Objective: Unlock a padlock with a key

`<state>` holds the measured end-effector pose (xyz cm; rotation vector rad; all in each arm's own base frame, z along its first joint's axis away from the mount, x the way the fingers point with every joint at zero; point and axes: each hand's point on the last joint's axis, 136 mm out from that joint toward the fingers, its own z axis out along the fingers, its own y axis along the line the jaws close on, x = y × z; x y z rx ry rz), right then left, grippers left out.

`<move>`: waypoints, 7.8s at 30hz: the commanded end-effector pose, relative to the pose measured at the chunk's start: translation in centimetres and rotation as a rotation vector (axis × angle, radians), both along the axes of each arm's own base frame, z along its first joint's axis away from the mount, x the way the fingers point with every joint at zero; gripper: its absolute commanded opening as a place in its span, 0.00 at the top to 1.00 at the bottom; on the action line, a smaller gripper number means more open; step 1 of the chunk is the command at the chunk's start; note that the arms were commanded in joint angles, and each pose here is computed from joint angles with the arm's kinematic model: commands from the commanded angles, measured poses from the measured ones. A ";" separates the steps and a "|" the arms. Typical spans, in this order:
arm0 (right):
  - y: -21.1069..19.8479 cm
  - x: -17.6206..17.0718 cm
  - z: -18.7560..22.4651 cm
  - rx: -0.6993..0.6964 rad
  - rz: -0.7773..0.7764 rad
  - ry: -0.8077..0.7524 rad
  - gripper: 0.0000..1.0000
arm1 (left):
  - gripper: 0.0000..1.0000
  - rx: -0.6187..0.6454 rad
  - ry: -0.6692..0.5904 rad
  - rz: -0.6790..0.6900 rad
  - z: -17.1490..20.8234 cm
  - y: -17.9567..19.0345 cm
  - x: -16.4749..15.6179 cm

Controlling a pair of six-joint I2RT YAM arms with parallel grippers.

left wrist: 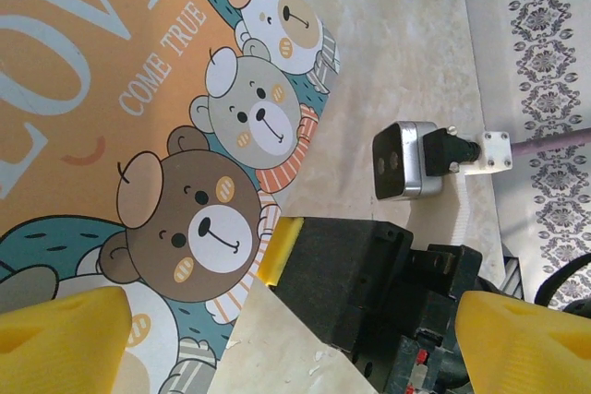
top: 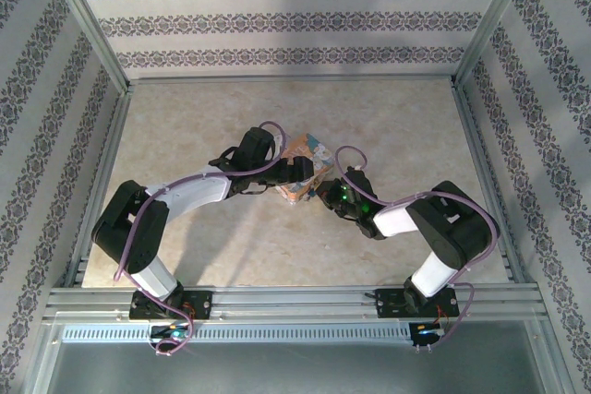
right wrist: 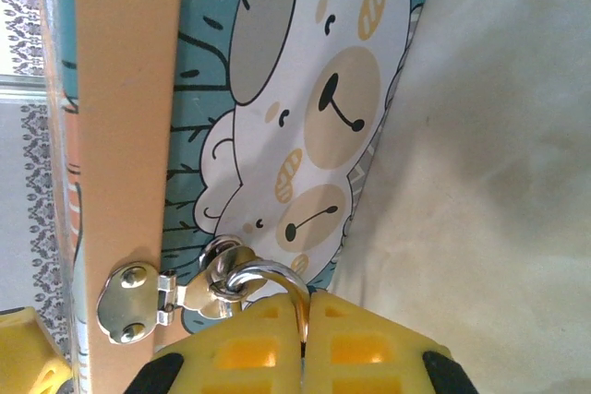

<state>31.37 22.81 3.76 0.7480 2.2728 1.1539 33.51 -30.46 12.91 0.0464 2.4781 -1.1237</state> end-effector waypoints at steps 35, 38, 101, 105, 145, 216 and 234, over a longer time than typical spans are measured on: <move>-4.0 0.9 0.5 -0.043 -0.183 0.005 1.00 | 0.08 0.150 0.117 0.169 -5.5 7.1 -0.7; -4.3 0.6 0.0 -0.079 -0.171 0.016 1.00 | 0.08 0.144 0.114 0.174 -5.4 7.2 -0.5; -4.7 1.0 1.5 -0.134 -0.163 0.003 1.00 | 0.09 0.221 0.176 -0.003 -7.3 0.7 -4.1; -5.2 1.5 1.4 -0.127 -0.197 0.006 1.00 | 0.09 0.231 0.194 0.023 -8.1 1.8 -4.3; -1.6 -12.0 7.7 -0.047 0.579 -0.216 1.00 | 0.03 0.053 -0.038 0.205 3.9 11.7 0.3; -13.4 -5.5 16.4 -0.536 0.184 -0.351 0.38 | 0.01 0.441 -0.373 0.672 9.3 28.3 -3.6; -22.0 -2.3 14.2 -0.919 -0.151 -0.565 0.01 | 0.01 0.711 -0.560 0.890 9.2 34.4 -6.0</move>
